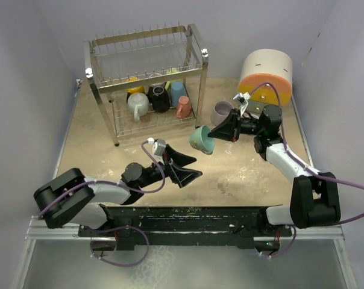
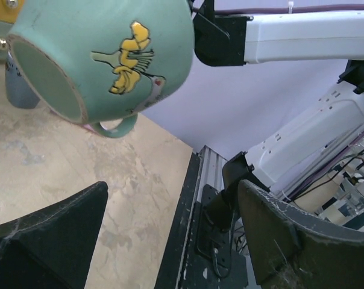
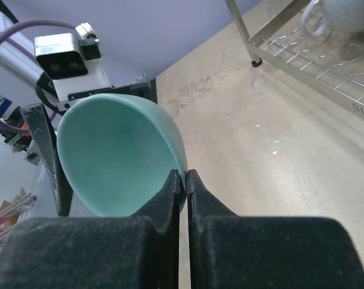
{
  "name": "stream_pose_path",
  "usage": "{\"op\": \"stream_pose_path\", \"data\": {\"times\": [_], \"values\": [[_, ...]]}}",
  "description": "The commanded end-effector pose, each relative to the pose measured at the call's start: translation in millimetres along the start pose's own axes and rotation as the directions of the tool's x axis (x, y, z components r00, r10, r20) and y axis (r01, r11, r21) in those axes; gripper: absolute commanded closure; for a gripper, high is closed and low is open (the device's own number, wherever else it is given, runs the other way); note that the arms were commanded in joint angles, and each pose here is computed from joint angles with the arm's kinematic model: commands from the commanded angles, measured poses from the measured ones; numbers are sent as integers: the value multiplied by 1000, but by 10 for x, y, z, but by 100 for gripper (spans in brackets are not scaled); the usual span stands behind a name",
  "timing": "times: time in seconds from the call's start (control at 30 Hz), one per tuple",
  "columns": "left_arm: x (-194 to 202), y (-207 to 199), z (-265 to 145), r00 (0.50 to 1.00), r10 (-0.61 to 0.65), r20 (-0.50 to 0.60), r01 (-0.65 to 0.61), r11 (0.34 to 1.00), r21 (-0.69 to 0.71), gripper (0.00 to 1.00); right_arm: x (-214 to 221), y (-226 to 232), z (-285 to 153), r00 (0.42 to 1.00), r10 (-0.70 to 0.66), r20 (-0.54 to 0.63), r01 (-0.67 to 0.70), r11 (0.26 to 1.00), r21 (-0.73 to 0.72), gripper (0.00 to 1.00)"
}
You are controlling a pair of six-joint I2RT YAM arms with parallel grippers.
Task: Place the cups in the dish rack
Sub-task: Turn the cup upside down in the dish rack.
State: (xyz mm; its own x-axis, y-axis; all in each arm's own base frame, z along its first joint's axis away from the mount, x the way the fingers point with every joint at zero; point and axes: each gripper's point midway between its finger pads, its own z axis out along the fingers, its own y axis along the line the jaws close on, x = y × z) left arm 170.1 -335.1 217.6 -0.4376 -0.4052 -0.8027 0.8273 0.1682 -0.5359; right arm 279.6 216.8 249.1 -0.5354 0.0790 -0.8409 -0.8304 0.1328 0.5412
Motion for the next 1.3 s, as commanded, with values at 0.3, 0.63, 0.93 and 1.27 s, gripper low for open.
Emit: {"op": "stream_pose_path", "data": {"times": [0.3, 0.63, 0.93, 1.27], "values": [[-466, -199, 533, 971, 95, 218, -127, 982, 136, 18, -325, 583, -60, 994, -85, 69, 92, 991, -102, 100], [-634, -363, 698, 963, 99, 252, -153, 967, 204, 30, -346, 681, -55, 993, -90, 81, 100, 988, -116, 100], [-725, -463, 676, 958, 95, 271, -159, 961, 226, 54, -319, 683, -28, 993, -87, 76, 97, 987, -126, 100], [-797, -489, 589, 950, 100, 295, -167, 964, 209, 96, -253, 572, -18, 991, -122, 58, 127, 986, -106, 100]]}}
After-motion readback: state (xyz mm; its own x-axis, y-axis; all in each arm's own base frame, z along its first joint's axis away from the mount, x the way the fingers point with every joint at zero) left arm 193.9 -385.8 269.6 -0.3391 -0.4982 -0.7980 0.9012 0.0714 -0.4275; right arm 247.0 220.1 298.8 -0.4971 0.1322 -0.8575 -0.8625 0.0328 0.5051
